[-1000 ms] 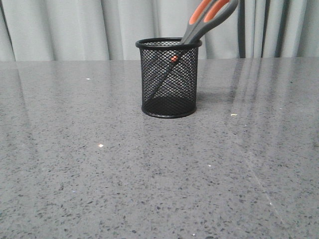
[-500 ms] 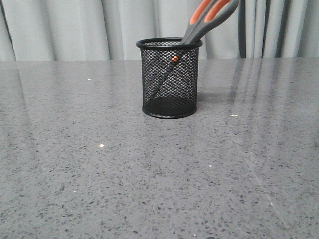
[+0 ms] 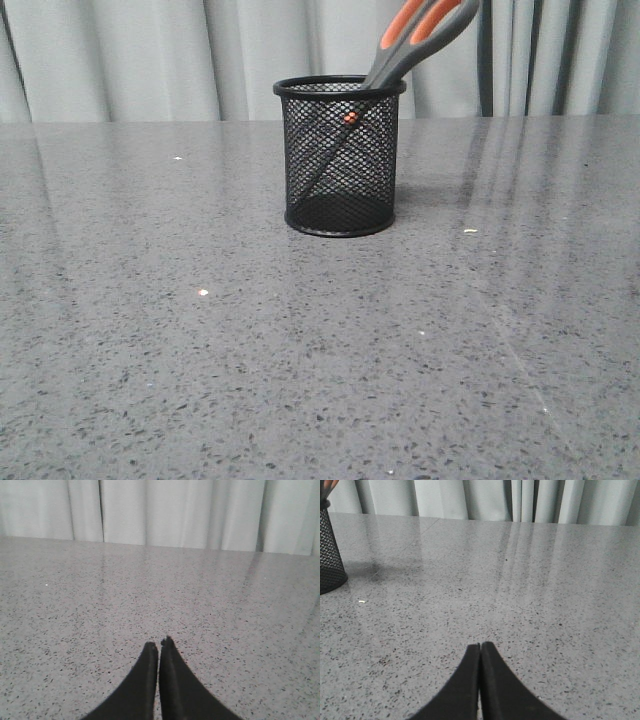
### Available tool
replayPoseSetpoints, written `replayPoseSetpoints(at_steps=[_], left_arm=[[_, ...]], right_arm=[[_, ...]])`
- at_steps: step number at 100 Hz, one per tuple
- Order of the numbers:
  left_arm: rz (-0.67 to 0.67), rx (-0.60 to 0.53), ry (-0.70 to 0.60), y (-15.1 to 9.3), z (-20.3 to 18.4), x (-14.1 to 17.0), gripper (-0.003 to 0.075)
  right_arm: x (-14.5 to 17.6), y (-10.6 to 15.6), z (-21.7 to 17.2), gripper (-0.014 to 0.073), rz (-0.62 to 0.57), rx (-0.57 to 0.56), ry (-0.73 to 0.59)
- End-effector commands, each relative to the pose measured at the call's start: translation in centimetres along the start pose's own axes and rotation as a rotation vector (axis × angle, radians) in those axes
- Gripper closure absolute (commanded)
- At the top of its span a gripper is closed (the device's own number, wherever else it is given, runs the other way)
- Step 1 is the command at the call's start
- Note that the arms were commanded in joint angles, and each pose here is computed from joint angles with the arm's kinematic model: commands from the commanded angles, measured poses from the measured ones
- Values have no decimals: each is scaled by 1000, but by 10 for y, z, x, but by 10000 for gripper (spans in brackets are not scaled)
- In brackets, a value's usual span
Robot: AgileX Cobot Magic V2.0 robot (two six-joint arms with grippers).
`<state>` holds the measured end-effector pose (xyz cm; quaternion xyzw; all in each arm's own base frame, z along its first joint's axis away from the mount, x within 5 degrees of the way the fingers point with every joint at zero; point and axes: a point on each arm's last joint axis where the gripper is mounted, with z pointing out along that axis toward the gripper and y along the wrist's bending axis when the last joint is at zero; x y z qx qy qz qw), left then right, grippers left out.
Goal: Put scissors into bucket
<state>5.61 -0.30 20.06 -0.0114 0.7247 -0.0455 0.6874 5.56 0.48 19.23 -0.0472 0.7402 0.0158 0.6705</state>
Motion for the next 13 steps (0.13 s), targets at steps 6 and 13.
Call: replayPoseSetpoints(at_steps=[6,13], left_arm=[[-9,-2,-60,1,0,6,740],[-9,-2,-60,1,0,6,740]], right_arm=[[-7,-1,-2,650,-7,10,-103],[-7,-1,-2,650,-7,10,-103]])
